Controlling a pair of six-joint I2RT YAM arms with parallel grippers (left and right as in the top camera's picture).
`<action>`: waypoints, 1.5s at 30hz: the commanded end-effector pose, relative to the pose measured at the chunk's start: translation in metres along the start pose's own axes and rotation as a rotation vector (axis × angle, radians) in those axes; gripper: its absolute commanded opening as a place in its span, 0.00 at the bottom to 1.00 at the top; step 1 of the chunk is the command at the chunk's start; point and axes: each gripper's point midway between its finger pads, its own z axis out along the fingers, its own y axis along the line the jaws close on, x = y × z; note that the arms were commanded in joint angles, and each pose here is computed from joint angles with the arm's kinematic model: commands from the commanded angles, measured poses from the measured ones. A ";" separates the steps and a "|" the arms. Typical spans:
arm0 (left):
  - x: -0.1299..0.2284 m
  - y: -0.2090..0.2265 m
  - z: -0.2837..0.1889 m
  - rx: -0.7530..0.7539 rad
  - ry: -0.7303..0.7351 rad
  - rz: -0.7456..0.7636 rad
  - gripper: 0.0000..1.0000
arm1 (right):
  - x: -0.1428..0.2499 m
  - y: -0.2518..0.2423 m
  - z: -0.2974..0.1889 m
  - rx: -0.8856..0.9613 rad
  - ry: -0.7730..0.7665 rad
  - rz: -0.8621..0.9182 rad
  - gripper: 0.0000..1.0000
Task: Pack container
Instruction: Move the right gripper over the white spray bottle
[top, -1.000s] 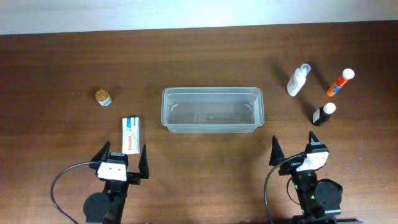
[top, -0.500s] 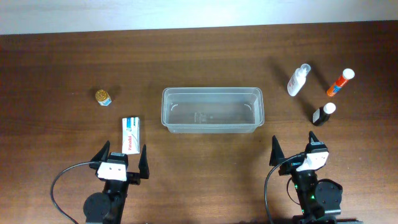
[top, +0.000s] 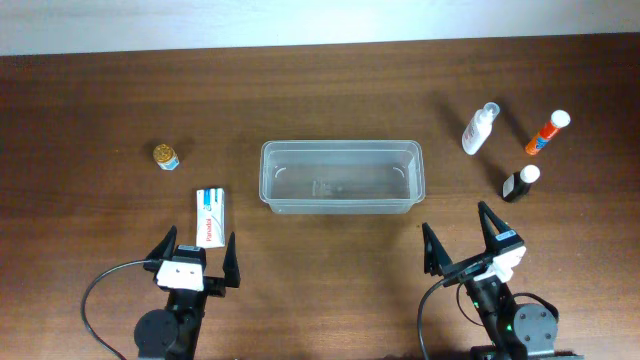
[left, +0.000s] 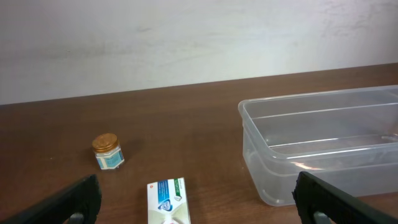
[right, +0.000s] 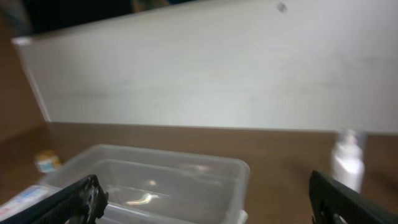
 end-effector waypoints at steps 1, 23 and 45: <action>0.003 -0.001 0.000 0.006 0.003 0.015 0.99 | -0.036 0.022 -0.004 -0.096 -0.073 -0.022 0.98; 0.003 -0.001 0.000 0.006 0.003 0.015 0.99 | -0.147 -0.062 0.075 0.321 0.858 -0.165 0.98; 0.003 -0.001 0.000 0.006 0.003 0.015 0.99 | -0.025 -0.176 0.142 0.362 1.180 0.146 0.98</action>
